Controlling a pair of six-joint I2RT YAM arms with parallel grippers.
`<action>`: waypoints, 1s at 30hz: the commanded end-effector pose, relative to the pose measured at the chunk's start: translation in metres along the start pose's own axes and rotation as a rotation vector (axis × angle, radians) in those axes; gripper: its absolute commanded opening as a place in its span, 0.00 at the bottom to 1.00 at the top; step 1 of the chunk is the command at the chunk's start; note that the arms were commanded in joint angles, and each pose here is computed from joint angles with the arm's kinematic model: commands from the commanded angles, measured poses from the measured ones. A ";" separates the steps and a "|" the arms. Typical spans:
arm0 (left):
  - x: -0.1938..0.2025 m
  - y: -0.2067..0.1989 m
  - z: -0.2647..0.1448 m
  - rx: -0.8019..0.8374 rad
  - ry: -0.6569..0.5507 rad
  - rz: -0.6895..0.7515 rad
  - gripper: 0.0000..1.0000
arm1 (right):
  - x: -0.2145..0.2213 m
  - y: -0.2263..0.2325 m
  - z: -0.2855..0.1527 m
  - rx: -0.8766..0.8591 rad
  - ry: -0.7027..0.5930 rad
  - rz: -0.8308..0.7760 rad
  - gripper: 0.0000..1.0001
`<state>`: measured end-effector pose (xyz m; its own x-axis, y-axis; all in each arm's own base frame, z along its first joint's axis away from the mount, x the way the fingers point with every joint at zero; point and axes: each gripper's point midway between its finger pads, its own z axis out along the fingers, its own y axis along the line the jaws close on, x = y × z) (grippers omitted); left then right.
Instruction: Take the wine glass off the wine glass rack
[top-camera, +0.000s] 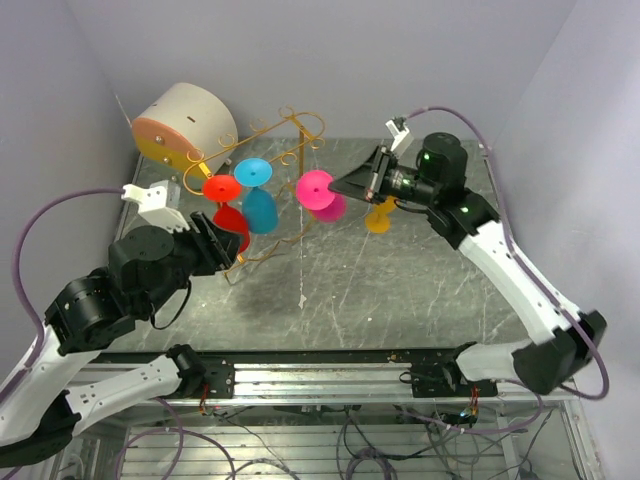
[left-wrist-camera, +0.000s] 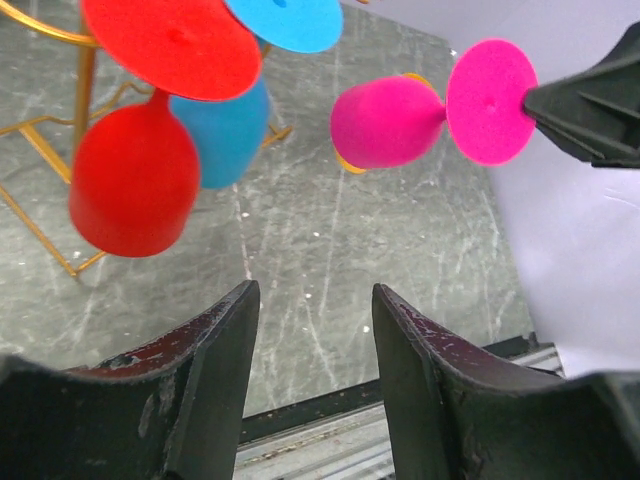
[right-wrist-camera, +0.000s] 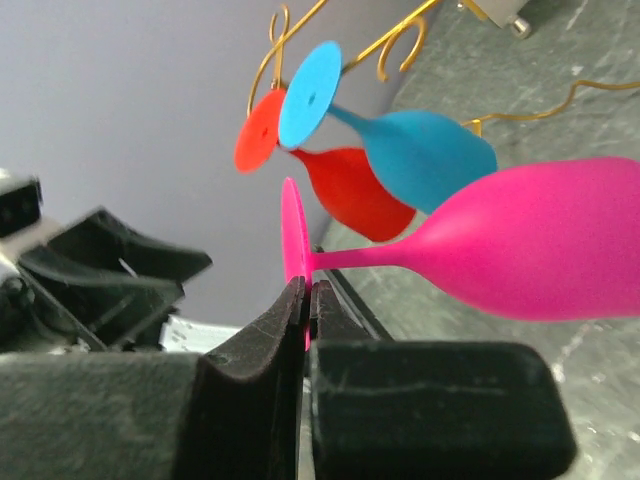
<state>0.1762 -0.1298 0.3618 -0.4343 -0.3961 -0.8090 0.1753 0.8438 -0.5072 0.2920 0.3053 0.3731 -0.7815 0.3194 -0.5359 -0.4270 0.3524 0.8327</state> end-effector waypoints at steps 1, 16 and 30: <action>-0.014 -0.040 -0.001 0.151 -0.012 -0.103 0.60 | 0.029 -0.013 -0.040 0.124 0.064 -0.268 0.00; 0.025 -0.145 0.027 0.414 0.313 -0.533 0.64 | -0.007 0.003 -0.132 0.382 -0.207 -0.889 0.00; 0.033 -0.156 0.052 0.377 0.345 -0.637 0.65 | -0.013 0.023 -0.130 0.521 -0.241 -1.226 0.00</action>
<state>0.1798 -0.2829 0.3853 -0.7767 -0.5655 -0.2773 0.0646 0.3664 -0.9282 0.2389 0.2039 0.3832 -0.0615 -0.2766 -0.9590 -0.5876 0.7867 -0.1892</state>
